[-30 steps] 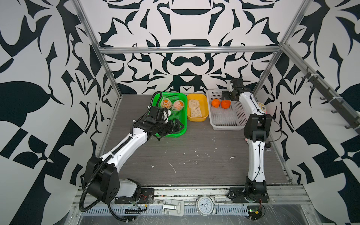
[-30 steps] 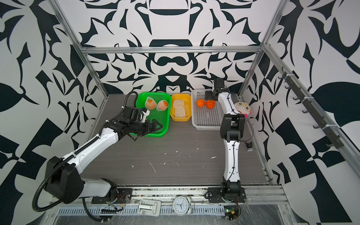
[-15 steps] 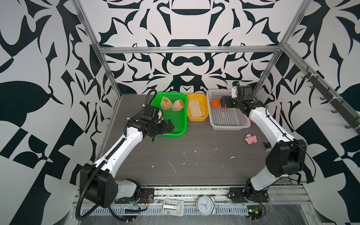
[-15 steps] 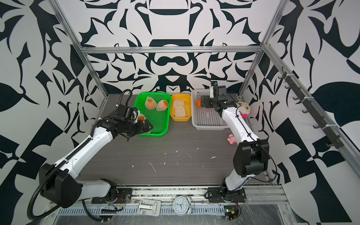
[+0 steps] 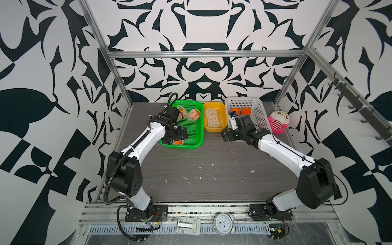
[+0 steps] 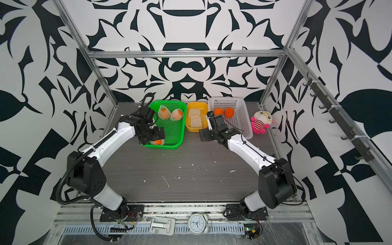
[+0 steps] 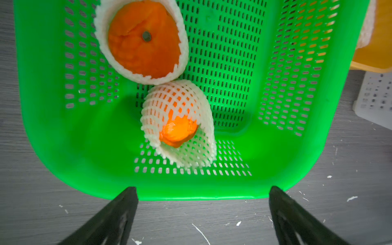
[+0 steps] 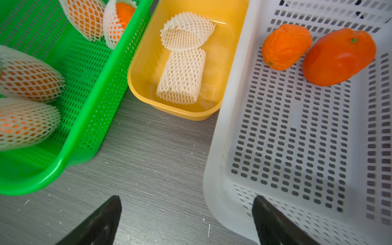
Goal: Remove foam nets from oranges
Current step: Pick up the orange from the basket.
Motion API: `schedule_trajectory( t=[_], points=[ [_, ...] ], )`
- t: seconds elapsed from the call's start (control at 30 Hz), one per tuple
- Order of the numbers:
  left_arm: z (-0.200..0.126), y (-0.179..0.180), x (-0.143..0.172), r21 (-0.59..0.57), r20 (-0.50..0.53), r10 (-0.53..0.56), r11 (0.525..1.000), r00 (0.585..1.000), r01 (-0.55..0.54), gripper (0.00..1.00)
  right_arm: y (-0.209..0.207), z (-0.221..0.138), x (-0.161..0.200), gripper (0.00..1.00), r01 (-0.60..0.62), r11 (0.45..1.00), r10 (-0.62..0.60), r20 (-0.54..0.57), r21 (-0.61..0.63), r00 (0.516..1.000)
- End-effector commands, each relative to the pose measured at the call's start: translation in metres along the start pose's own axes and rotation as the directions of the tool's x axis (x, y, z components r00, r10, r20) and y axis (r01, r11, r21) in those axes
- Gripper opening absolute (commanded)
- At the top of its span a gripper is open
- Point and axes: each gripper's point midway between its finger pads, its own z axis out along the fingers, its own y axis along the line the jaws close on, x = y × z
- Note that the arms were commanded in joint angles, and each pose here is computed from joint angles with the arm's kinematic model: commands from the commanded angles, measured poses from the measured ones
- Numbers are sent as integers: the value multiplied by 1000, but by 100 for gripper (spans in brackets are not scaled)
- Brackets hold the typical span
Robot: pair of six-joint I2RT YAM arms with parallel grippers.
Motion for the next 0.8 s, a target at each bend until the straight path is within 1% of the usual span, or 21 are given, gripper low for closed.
schedule_trajectory(
  t=[0.0, 0.1, 0.33, 0.57, 0.77],
  points=[
    [3, 10, 1, -68, -28, 4, 998, 1000, -6, 99, 19, -6, -13, 99, -3, 999, 6, 63, -48, 998],
    [14, 11, -2, -85, -49, 10, 996, 999, -14, 99, 30, -2, -6, 99, 12, 996, -9, 44, -83, 999],
    [35, 9, -7, -106, -86, 5, 994, 996, -14, 99, 54, -1, 1, 99, 44, 989, -38, 40, -144, 998],
    [50, 10, -7, -131, -109, -1, 991, 994, -14, 99, 60, 3, 5, 99, 47, 986, -44, 24, -159, 999],
    [63, 17, -6, -186, -126, 9, 982, 992, -33, 99, 59, 6, 7, 99, 47, 986, -45, 15, -159, 999]
  ],
)
